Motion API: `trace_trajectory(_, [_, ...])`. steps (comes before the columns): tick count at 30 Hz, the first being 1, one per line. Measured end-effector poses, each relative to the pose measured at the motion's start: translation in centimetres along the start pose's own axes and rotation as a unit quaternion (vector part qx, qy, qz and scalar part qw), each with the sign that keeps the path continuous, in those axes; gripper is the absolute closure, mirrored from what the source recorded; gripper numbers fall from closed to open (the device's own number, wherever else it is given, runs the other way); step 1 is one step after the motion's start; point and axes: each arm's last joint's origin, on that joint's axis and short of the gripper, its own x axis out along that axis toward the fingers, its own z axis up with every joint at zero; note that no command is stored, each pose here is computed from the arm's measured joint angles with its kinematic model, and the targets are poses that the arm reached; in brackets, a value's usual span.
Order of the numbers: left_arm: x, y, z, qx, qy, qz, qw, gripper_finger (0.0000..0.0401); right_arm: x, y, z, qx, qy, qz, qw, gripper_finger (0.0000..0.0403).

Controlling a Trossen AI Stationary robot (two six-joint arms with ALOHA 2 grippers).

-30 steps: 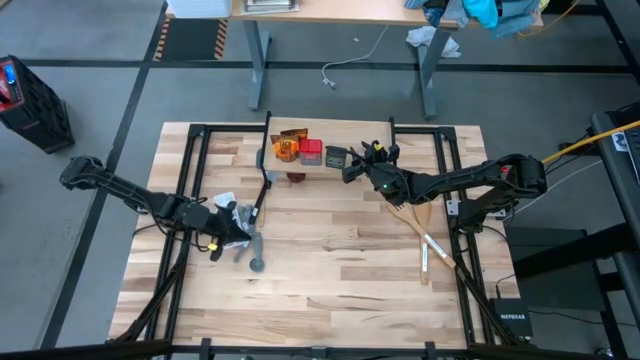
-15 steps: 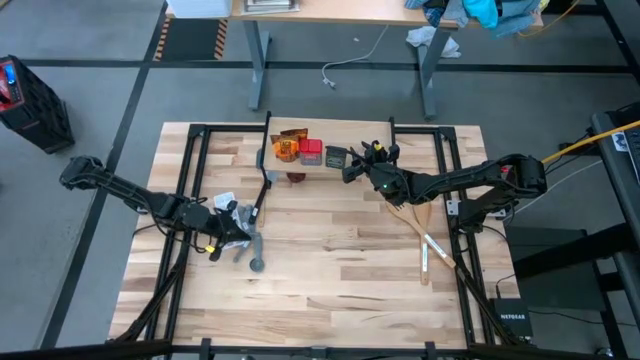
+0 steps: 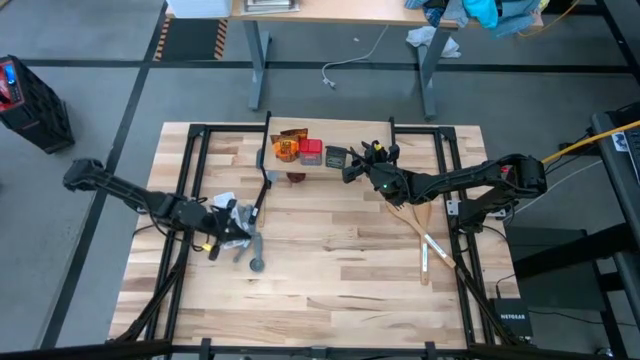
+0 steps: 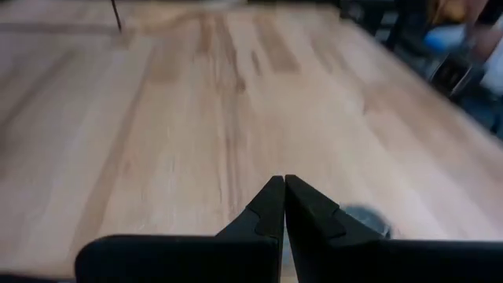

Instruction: Shelf spices

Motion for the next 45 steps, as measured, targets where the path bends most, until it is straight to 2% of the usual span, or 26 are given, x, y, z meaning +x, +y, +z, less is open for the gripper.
trace_trajectory(9, [-1.6, 0.0, 1.7, -0.015, -0.113, -0.014, 0.993, 0.0396, 0.0, 0.0, 0.0, 0.0, 0.0, 0.0, 1.0, 0.0217])
trace_trajectory(23, [-3.1, 0.1, 2.7, -0.027, -0.2, -0.025, 0.979, 0.0396, 0.0, 0.0, 0.0, 0.0, 0.0, 0.0, 1.0, 0.0217])
trace_trajectory(45, [-3.1, 0.1, 2.7, -0.027, -0.2, -0.025, 0.979, 0.0396, 0.0, 0.1, 0.0, 0.0, 0.004, 0.016, 1.0, 0.0216])
